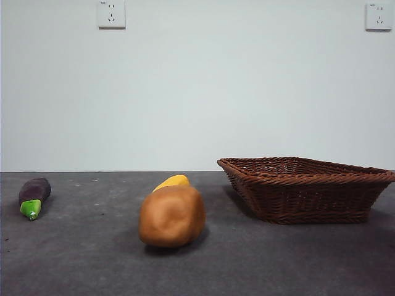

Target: Help me put the vegetables on the table into the basket

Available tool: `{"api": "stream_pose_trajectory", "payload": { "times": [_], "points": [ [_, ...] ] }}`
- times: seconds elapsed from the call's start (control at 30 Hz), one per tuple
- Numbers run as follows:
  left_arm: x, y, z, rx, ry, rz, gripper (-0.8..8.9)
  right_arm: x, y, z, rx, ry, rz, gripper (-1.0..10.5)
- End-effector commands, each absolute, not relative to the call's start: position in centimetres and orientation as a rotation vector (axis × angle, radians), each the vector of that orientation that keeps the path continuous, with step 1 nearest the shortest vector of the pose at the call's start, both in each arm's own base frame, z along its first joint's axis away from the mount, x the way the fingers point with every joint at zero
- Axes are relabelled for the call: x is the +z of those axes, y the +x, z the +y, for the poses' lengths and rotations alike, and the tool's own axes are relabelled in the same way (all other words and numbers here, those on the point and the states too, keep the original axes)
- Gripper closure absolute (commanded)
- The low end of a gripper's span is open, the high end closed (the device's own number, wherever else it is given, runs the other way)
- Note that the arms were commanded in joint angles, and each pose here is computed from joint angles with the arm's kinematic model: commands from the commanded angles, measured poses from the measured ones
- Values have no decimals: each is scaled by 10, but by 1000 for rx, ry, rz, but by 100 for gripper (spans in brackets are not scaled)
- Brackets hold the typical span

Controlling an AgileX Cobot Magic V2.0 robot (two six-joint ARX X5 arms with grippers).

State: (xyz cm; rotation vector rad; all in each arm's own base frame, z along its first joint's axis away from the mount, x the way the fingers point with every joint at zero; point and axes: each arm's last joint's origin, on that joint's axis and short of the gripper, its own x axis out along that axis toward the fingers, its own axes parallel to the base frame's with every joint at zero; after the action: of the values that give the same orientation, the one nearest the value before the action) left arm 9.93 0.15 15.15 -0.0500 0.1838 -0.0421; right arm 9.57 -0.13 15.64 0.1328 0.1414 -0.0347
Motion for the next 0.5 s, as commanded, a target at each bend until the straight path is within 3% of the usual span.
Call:
{"api": "stream_pose_trajectory", "payload": {
  "times": [0.03,0.2,0.5],
  "points": [
    [149,100,2,-33,-117,193,818,156,96,-1,-28,263,140,950],
    [153,101,2,-38,-166,214,818,166,95,1,17,366,171,956],
    [193,113,-3,-180,-377,354,818,218,104,4,90,438,354,956]
  ]
}}
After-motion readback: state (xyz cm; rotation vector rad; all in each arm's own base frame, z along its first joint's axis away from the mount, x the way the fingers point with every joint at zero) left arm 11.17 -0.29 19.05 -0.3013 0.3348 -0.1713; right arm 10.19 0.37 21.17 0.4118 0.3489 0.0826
